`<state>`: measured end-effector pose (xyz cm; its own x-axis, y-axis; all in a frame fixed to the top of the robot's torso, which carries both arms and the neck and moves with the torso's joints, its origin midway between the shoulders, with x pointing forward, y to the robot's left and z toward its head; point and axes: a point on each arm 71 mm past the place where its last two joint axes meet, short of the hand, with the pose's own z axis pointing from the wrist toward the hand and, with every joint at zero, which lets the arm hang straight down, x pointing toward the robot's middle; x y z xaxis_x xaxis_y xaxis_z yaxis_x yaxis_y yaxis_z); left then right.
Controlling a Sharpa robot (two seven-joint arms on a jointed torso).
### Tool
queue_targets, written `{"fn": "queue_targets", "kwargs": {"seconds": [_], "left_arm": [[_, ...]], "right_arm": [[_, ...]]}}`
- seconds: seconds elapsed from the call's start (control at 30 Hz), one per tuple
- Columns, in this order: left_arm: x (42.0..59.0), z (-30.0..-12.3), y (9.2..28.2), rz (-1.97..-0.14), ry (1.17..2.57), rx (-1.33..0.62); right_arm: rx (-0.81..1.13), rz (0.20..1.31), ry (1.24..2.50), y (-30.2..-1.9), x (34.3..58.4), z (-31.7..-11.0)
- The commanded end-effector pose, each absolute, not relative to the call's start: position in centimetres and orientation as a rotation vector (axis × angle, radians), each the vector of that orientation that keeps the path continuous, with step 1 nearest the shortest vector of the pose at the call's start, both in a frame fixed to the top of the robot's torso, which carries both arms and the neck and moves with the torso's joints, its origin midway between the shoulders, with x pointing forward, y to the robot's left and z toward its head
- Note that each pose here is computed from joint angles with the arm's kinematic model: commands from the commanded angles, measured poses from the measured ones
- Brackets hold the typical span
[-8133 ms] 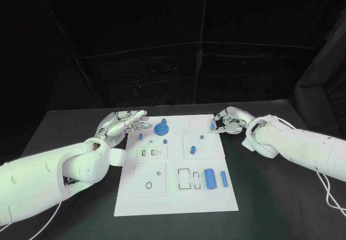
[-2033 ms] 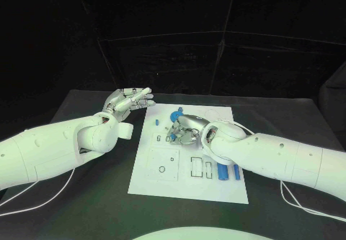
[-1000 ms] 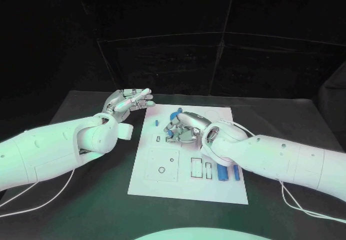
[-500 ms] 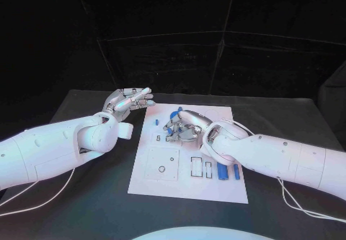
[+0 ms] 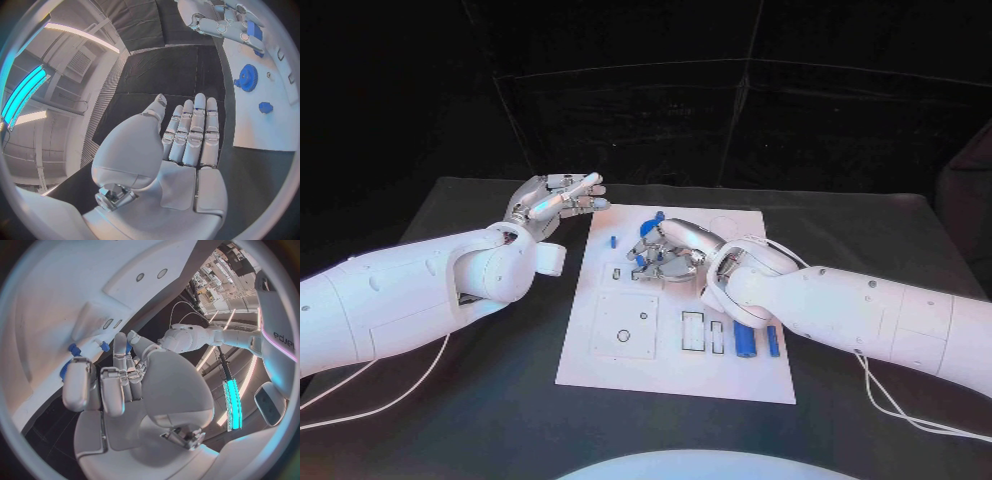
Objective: Assemble the parts on the task board
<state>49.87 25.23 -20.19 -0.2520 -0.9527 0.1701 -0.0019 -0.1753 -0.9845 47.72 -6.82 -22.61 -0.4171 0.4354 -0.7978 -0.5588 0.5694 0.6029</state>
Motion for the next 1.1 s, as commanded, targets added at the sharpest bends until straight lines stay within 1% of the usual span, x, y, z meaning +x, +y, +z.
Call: {"fn": "queue_targets", "kwargs": {"seconds": [0.03,0.7,1.1], "left_arm": [[49.9,-20.1,25.1,-1.557,1.29,-1.185],[50.0,-20.3,24.9,-1.558,1.297,-1.188],[50.0,-20.4,24.9,-1.557,1.3,-1.191]], "right_arm": [[-0.109,1.114,1.693,-6.8,47.7,-22.7],[-0.11,1.105,1.75,-7.1,47.5,-23.9],[-0.102,1.097,1.764,-7.4,47.5,-24.6]]}}
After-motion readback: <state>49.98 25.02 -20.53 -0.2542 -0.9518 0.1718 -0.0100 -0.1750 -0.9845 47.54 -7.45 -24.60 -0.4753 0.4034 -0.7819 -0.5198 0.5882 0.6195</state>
